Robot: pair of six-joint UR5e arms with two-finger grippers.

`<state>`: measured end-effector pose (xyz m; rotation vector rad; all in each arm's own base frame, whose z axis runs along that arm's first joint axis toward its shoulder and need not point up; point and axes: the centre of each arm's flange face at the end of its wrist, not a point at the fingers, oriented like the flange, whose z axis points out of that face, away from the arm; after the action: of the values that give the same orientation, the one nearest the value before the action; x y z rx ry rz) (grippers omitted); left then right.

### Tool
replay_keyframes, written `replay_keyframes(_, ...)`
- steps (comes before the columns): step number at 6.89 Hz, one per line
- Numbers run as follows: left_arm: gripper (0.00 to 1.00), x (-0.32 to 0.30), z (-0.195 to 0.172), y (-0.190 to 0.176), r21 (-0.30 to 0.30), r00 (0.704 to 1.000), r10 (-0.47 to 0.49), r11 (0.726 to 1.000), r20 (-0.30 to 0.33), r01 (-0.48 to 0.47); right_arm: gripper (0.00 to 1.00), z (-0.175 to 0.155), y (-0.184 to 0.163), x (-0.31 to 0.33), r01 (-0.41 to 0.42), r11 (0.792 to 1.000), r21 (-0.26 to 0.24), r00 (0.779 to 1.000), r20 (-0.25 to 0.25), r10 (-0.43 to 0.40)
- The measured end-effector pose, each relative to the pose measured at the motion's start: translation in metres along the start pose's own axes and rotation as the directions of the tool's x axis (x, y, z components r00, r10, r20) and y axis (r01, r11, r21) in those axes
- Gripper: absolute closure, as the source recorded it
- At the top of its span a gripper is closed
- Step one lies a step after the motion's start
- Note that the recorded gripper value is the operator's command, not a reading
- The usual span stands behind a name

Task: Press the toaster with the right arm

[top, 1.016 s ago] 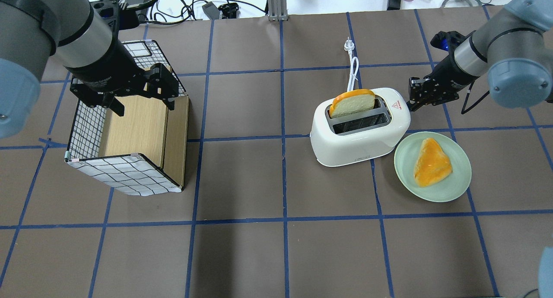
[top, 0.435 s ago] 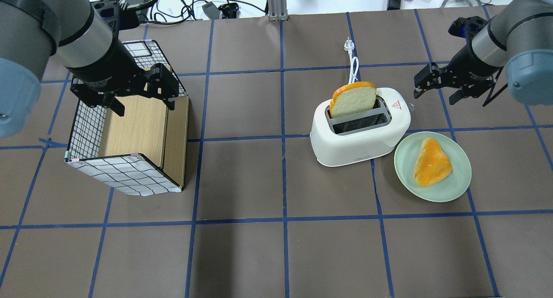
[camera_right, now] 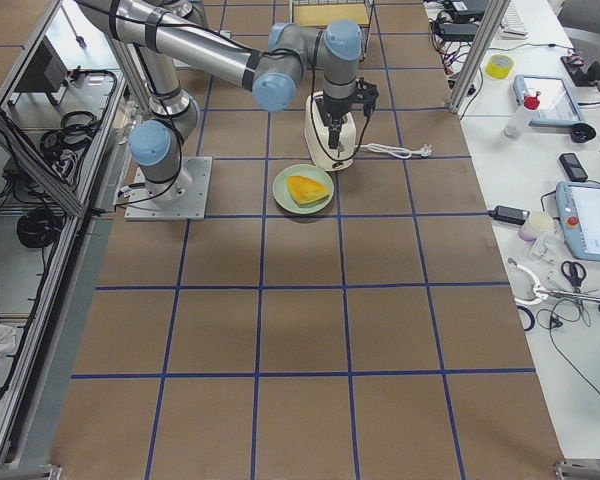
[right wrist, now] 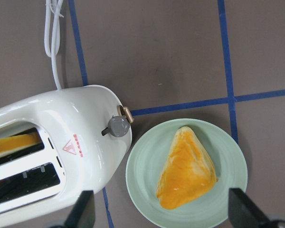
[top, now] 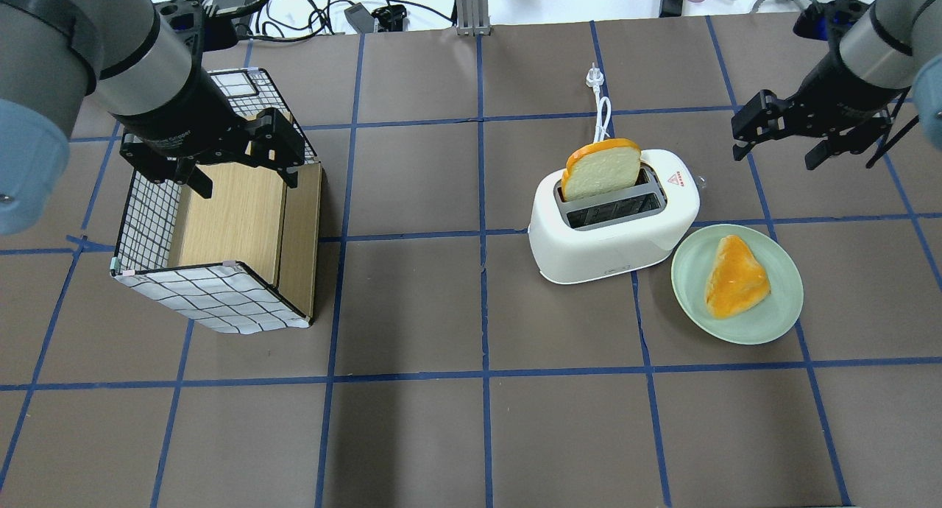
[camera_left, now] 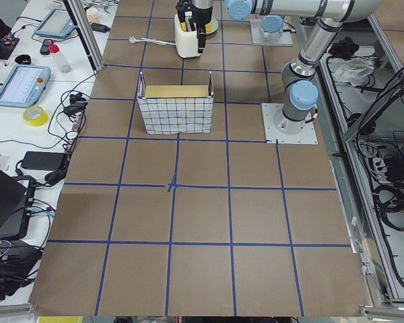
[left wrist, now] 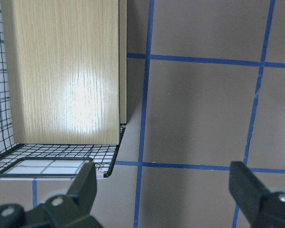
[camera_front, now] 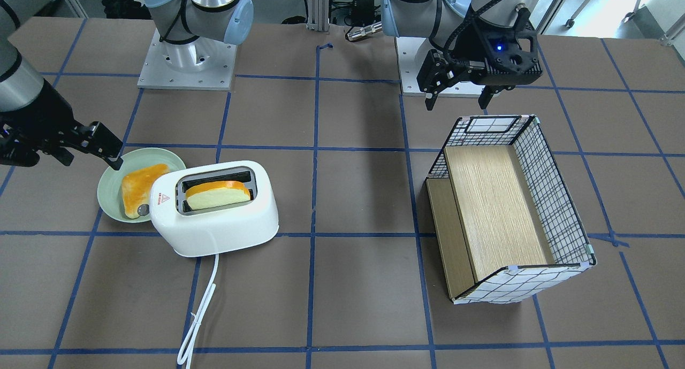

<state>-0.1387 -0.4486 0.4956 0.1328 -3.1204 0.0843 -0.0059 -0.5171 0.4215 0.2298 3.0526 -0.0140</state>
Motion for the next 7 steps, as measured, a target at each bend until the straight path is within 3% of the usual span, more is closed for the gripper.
replay_keyframes(2, 0.00, 0.000, 0.000, 0.000, 0.000, 1.000, 0.000, 1.000, 0.000, 0.000, 0.00, -0.029, 0.009, -0.045, -0.014, 1.000, -0.022, 1.000, -0.022, 0.014)
replay_keyframes(5, 0.00, 0.000, 0.000, 0.000, 0.000, 1.000, 0.000, 1.000, 0.000, 0.000, 0.00, -0.036, 0.033, -0.109, 0.020, 1.000, -0.021, 0.997, -0.075, -0.021)
replay_keyframes(7, 0.00, 0.000, 0.000, 0.000, 0.000, 1.000, 0.000, 1.000, 0.000, 0.000, 0.00, -0.045, 0.048, -0.122, 0.032, 0.999, -0.028, 0.996, -0.079, -0.034)
